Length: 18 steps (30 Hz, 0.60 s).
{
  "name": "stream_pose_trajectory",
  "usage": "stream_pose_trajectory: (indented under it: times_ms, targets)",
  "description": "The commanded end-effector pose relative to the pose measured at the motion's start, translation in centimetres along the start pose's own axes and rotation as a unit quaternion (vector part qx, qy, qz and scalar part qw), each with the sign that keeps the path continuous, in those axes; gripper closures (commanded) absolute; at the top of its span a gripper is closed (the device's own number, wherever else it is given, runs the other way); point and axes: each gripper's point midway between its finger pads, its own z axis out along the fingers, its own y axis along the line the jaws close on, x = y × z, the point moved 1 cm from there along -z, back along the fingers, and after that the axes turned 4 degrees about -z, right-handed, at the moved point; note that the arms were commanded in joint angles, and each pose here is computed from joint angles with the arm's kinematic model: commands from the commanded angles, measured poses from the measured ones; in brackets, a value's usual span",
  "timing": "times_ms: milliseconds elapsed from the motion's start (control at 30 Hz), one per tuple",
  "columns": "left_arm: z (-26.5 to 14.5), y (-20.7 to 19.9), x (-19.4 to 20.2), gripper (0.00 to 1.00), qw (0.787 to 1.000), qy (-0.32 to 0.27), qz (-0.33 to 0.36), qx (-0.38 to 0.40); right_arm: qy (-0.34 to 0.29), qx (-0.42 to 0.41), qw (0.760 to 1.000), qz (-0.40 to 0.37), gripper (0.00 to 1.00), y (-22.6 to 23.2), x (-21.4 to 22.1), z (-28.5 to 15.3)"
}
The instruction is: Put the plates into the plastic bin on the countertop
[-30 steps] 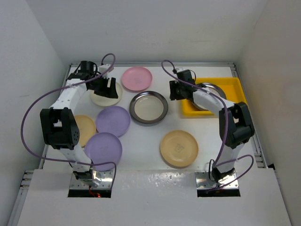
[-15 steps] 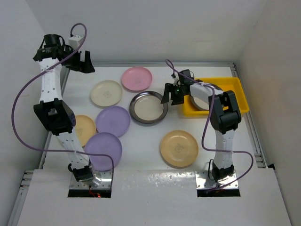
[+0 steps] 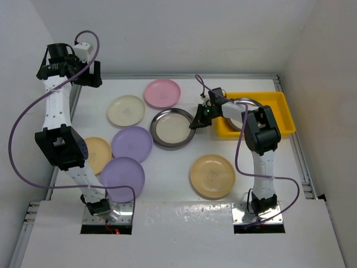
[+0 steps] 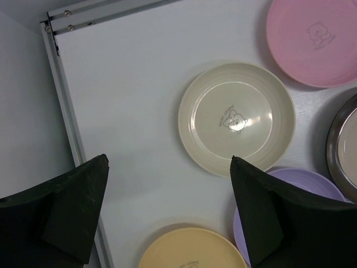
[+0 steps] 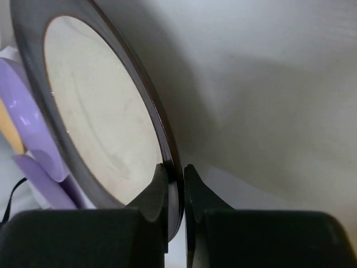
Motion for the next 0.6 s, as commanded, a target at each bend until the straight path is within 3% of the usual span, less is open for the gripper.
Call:
stream_pose_trajectory:
  times_ms: [0,167,233,333,367,433,467,567]
  targets:
    - [0.1,0.4,0.2,0.10,1.000,-0.007,-0.007,-0.013,-0.048,0.005,0.999,-0.009,1.00,1.1,-2.0,-1.2]
    - [0.2,0.0,1.6,0.15,1.000,0.009,-0.013,-0.009,-0.147,-0.032,0.988,-0.023,1.00,5.3,-6.7,-8.3]
    - [0.7,-0.2,2.4,0.15,1.000,0.016,-0.016,-0.001,-0.218,-0.071,0.973,-0.019,1.00,8.3,-9.3,-13.5]
    - [1.1,-0.3,3.4,0.00,0.999,0.028,-0.035,-0.003,-0.299,-0.092,0.950,0.020,1.00,8.4,-11.2,-20.0]
    - [1.8,-0.4,4.4,0.00,0.998,0.042,-0.040,0.001,-0.328,-0.079,0.940,0.049,1.00,5.3,-11.8,-21.9]
    - [2.6,-0.2,5.9,0.00,0.996,0.063,-0.069,-0.010,-0.372,-0.086,0.922,0.060,1.00,4.6,-11.8,-25.1]
    - [3.5,0.0,6.7,0.00,0.994,0.076,-0.081,-0.012,-0.392,-0.048,0.913,0.101,1.00,0.1,-11.5,-26.6]
    - [5.1,0.1,8.6,0.00,0.988,0.104,-0.117,-0.016,-0.406,0.000,0.904,0.133,1.00,-4.5,-9.6,-28.7]
